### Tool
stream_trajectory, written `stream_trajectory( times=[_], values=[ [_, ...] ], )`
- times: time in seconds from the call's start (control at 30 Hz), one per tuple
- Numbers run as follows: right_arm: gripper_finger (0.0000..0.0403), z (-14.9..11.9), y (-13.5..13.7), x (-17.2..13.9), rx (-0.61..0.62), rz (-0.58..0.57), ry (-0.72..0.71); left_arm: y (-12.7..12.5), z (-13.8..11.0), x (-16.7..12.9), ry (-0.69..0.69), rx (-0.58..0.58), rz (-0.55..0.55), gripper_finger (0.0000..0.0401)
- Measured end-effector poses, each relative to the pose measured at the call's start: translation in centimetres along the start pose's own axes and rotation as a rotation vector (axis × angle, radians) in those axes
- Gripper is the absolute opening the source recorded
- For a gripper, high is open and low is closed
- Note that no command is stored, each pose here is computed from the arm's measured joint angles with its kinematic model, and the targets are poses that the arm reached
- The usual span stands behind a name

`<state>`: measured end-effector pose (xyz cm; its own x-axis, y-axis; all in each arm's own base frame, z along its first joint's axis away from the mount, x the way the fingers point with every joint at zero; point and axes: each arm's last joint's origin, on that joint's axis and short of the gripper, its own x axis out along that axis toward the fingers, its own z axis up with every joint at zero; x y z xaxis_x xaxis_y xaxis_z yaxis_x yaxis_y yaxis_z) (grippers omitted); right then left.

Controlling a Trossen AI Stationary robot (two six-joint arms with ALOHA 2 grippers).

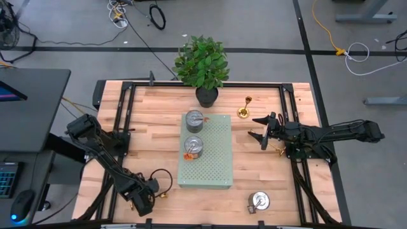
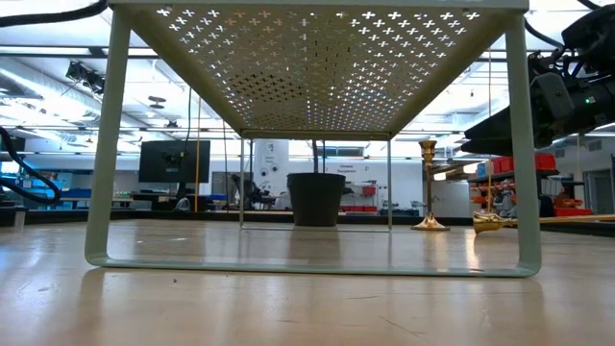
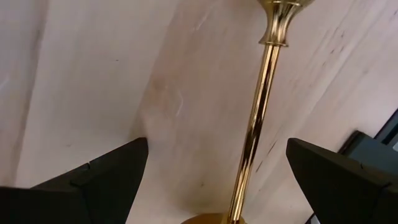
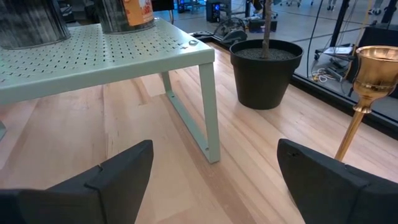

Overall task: Pick & Place candle stick holders
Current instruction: Put the bottom gold candle holder on the shelf

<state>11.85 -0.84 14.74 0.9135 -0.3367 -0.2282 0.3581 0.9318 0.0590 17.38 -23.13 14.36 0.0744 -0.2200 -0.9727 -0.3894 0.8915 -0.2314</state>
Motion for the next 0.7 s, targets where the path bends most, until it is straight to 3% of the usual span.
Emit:
stream_trajectory(
  times=[0.7],
  values=[
    [0.0348,0.2,-0.02,0.0,0.043,-0.011,-0.022,0.21,0.18,0.2,-0.023,0.033,0.018,0.0353]
  ],
)
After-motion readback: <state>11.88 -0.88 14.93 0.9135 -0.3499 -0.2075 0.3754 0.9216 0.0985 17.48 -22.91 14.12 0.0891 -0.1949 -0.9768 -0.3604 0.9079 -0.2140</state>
